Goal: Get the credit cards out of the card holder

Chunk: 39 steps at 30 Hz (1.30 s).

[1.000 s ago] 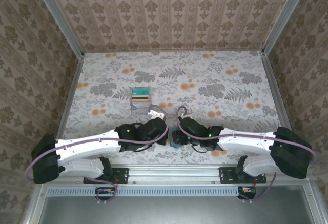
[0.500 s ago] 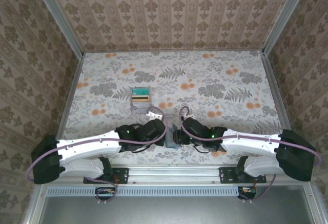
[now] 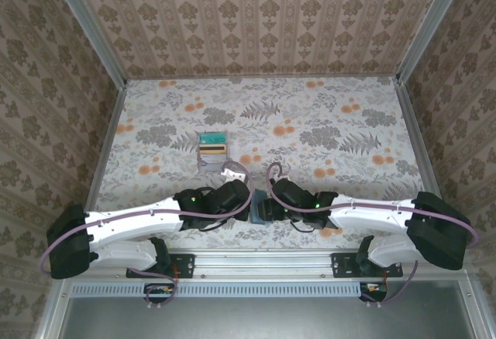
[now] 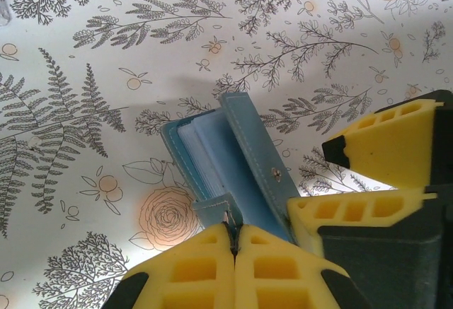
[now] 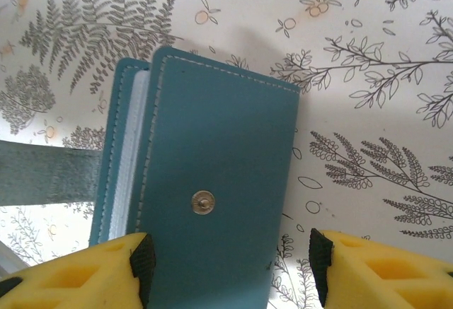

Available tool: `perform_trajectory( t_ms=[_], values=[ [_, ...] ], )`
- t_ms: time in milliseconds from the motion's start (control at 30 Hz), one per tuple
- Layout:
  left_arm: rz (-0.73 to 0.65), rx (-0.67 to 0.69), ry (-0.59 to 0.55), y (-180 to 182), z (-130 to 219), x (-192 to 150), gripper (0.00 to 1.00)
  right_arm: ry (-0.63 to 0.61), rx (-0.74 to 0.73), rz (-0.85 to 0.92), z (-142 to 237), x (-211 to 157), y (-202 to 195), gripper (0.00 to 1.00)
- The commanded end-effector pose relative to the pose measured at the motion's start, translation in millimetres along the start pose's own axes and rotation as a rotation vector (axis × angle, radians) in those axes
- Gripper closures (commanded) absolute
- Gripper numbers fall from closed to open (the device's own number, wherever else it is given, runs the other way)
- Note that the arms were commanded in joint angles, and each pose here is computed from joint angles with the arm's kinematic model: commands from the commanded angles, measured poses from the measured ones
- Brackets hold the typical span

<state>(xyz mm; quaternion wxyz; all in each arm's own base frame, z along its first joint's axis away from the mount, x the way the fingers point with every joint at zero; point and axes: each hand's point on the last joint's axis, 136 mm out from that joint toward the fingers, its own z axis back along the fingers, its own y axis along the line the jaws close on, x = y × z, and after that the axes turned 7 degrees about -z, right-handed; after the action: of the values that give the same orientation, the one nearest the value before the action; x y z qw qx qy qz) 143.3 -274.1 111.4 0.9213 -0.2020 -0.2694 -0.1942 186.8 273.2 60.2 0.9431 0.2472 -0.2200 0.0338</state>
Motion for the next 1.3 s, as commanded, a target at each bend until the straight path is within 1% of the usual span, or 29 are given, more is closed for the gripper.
perform_trajectory(
  t_ms=[0, 100, 200, 267, 333, 400, 633, 800, 933, 1067, 1133, 1167, 1200, 1267],
  values=[
    [0.008, -0.024, -0.023, -4.3, 6.2, 8.1, 1.0, -0.003, 0.053, 0.006, 0.2, 6.3, 19.8, 0.37],
    [0.007, -0.023, -0.02, -4.5, 5.4, 7.4, 1.0, -0.008, 0.055, 0.016, 1.1, 7.6, 23.6, 0.36],
    [0.008, -0.024, -0.019, -4.9, 5.0, 7.3, 1.0, -0.013, 0.07, 0.023, 3.7, 8.8, 29.4, 0.3],
    [0.007, -0.027, -0.018, -5.6, 5.3, 7.5, 1.0, -0.012, 0.089, 0.025, 4.2, 8.8, 34.7, 0.28],
    [0.006, -0.028, -0.018, -5.9, 5.7, 7.6, 1.0, -0.003, 0.096, 0.025, 2.4, 7.5, 36.8, 0.28],
    [0.007, -0.027, -0.02, -5.9, 6.0, 8.4, 1.0, 0.004, 0.083, 0.026, -1.2, 5.8, 35.0, 0.29],
    [0.01, -0.03, -0.024, -5.5, 8.6, 8.6, 1.0, -0.009, -0.066, 0.009, -4.0, 4.5, 4.8, 0.42],
    [0.008, -0.02, -0.02, -2.2, 7.8, 6.8, 1.0, -0.068, -0.079, -0.006, 11.8, 11.0, -4.9, 0.5],
    [0.029, -0.023, -0.01, 3.7, 4.4, 4.4, 1.0, -0.099, -0.098, -0.006, 22.3, 14.2, -13.2, 0.61],
    [0.029, -0.018, -0.001, 6.9, 2.8, 3.0, 1.0, -0.102, -0.12, 0.002, 22.7, 12.8, -20.1, 0.7],
    [0.024, -0.013, 0.001, 8.7, 2.2, 2.5, 1.0, -0.097, -0.131, 0.006, 20.8, 12.0, -21.8, 0.78],
    [0.026, -0.009, 0.004, 10.4, 1.8, 2.1, 1.0, -0.094, -0.132, 0.007, 19.6, 11.9, -21.6, 0.78],
    [0.028, -0.009, 0.005, 11.3, 1.3, 2.1, 1.0, -0.085, -0.12, 0.011, 18.0, 11.3, -18.2, 0.75],
    [0.03, -0.014, 0.008, 11.0, 0.7, 1.5, 1.0, -0.07, -0.067, 0.025, 15.4, 10.9, -5.5, 0.59]
  ],
)
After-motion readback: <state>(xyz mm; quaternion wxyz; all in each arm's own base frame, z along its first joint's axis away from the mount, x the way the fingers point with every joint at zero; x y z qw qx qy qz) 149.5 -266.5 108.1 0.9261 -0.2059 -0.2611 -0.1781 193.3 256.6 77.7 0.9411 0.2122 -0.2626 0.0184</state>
